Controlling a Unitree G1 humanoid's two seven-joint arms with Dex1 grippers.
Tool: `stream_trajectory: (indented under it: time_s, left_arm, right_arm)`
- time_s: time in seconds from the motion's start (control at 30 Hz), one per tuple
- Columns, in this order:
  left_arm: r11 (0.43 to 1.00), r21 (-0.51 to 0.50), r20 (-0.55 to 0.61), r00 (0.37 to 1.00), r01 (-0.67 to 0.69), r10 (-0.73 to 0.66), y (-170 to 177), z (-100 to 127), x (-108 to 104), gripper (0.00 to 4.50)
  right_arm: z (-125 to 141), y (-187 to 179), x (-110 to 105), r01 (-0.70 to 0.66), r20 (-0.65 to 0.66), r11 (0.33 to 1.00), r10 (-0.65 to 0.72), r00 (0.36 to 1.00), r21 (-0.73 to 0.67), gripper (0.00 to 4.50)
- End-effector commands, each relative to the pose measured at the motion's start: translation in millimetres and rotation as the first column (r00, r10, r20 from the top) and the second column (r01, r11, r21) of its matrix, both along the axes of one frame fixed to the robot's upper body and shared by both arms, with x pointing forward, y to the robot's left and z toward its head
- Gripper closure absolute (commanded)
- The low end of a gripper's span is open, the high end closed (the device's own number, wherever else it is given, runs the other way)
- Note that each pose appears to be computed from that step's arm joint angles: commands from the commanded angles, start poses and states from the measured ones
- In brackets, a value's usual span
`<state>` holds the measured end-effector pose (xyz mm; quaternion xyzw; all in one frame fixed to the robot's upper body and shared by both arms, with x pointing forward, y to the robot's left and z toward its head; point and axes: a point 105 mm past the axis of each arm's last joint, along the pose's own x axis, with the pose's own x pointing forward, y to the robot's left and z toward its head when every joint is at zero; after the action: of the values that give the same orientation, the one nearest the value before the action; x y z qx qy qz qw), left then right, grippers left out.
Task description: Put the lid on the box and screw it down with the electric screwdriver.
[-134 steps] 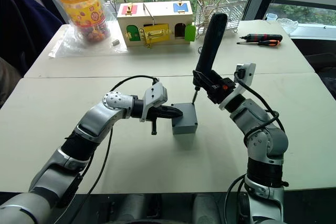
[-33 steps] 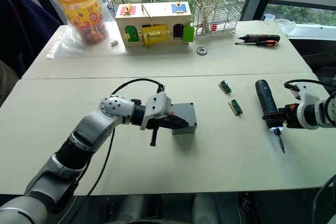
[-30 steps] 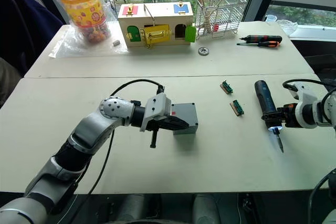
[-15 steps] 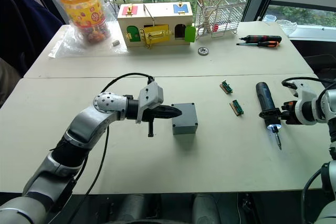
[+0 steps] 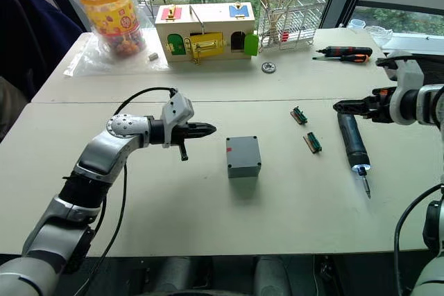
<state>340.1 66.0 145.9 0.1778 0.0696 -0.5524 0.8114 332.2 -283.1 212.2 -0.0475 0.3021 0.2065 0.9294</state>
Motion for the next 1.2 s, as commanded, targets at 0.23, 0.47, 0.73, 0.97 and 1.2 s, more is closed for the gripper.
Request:
stream_trajectory:
  time_s: [0.23, 0.47, 0.73, 0.97, 1.2]
  left_arm:
    - [0.995, 0.060, -0.006, 0.997, 0.083, -0.083, -12, -16, -16, 4.50]
    - [0.980, 0.118, -0.018, 0.987, 0.160, -0.159, -27, -27, -23, 4.50]
    - [0.973, 0.137, 0.044, 0.980, 0.188, -0.195, -48, -23, -5, 4.50]
    - [0.988, 0.104, 0.142, 0.982, 0.113, -0.127, -63, -14, 22, 4.50]
    - [0.987, 0.148, 0.147, 0.986, 0.060, -0.082, -34, -16, 29, 4.50]
  right_arm:
    - [-54, 93, -65, -0.528, -0.037, 0.843, 0.527, 0.849, -0.100, 0.64]
    - [-77, 123, -60, -0.546, 0.031, 0.835, 0.548, 0.836, -0.062, 0.64]
    - [-83, 149, -67, -0.589, 0.044, 0.808, 0.589, 0.807, 0.001, 0.64]
    - [-82, 154, -79, -0.598, 0.014, 0.801, 0.598, 0.802, 0.016, 0.64]
    - [-78, 118, -65, -0.524, 0.004, 0.834, 0.533, 0.846, -0.172, 0.64]
